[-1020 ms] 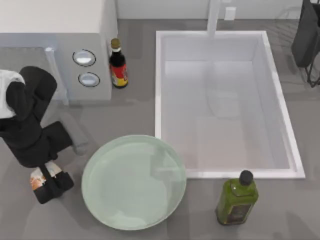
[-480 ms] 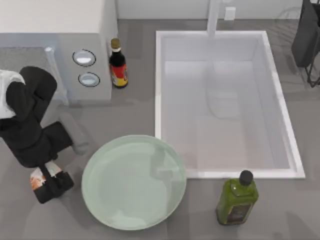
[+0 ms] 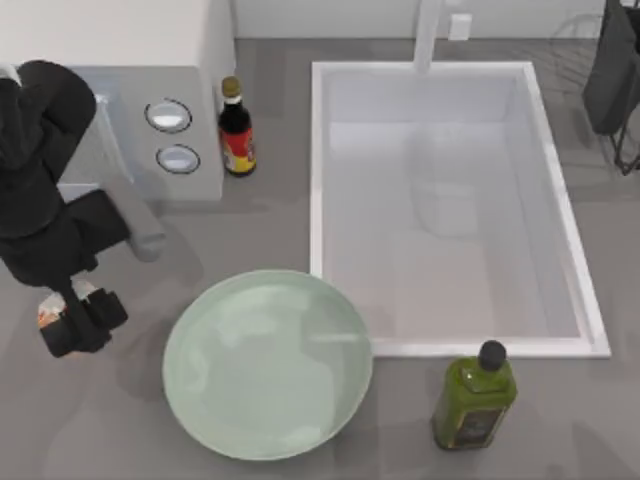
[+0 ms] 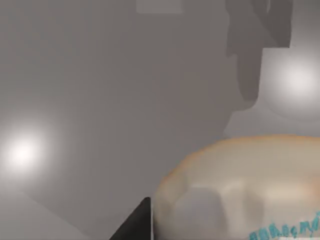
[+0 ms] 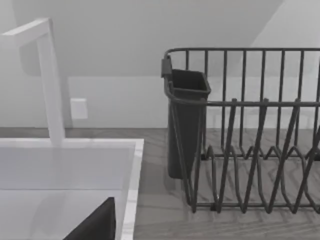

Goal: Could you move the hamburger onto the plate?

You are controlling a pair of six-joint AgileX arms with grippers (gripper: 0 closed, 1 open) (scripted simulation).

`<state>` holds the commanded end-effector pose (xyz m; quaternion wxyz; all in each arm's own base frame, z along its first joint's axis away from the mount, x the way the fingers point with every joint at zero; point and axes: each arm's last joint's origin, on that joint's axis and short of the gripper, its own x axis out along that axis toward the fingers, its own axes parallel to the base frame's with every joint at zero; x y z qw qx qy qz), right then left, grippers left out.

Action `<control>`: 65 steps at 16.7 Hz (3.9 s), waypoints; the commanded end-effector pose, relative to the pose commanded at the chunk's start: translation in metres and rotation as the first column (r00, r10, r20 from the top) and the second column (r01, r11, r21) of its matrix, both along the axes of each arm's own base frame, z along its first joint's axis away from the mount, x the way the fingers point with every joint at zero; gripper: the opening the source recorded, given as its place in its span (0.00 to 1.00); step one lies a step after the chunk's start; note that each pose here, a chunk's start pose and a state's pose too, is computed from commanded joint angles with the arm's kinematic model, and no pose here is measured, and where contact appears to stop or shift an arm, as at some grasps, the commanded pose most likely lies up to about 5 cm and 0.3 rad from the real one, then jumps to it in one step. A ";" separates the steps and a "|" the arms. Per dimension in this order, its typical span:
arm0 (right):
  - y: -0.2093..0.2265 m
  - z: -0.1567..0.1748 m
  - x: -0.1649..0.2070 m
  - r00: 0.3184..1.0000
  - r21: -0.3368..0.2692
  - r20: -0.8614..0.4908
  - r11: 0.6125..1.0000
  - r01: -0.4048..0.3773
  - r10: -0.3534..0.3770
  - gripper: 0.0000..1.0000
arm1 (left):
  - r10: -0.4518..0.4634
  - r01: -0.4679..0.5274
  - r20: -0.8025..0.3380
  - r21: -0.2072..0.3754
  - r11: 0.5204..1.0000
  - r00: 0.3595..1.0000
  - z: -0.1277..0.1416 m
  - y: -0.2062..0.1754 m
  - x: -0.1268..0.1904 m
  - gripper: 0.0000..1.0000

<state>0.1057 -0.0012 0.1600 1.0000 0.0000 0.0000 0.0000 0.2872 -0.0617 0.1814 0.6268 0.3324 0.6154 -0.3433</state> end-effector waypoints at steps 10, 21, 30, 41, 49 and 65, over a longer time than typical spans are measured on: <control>0.000 0.000 0.000 1.000 0.000 0.000 1.000 0.000 0.000 1.00 | -0.014 0.014 0.003 0.000 1.000 1.000 0.030 0.000 -0.004 0.00; 0.000 0.000 0.000 1.000 0.000 0.000 1.000 0.000 0.000 1.00 | -0.804 0.804 -0.028 -0.011 0.595 0.594 0.021 -0.068 0.006 0.00; 0.000 0.000 0.000 1.000 0.000 0.000 1.000 0.000 0.000 1.00 | -0.944 0.943 -0.001 -0.030 -0.330 -0.331 0.011 -0.142 -0.010 0.00; 0.000 0.000 0.000 1.000 0.000 0.000 1.000 0.000 0.000 1.00 | -0.835 0.835 0.010 -0.001 -0.550 -0.550 0.012 -0.159 -0.018 0.00; 0.000 0.000 0.000 1.000 0.000 0.000 1.000 0.000 0.000 1.00 | -0.833 0.833 0.010 -0.001 -0.553 -0.553 -0.032 -0.161 -0.018 0.00; 0.000 0.000 0.000 1.000 0.000 0.000 1.000 0.000 0.000 1.00 | -0.833 0.833 0.010 -0.001 -0.553 -0.553 -0.032 -0.161 -0.018 0.98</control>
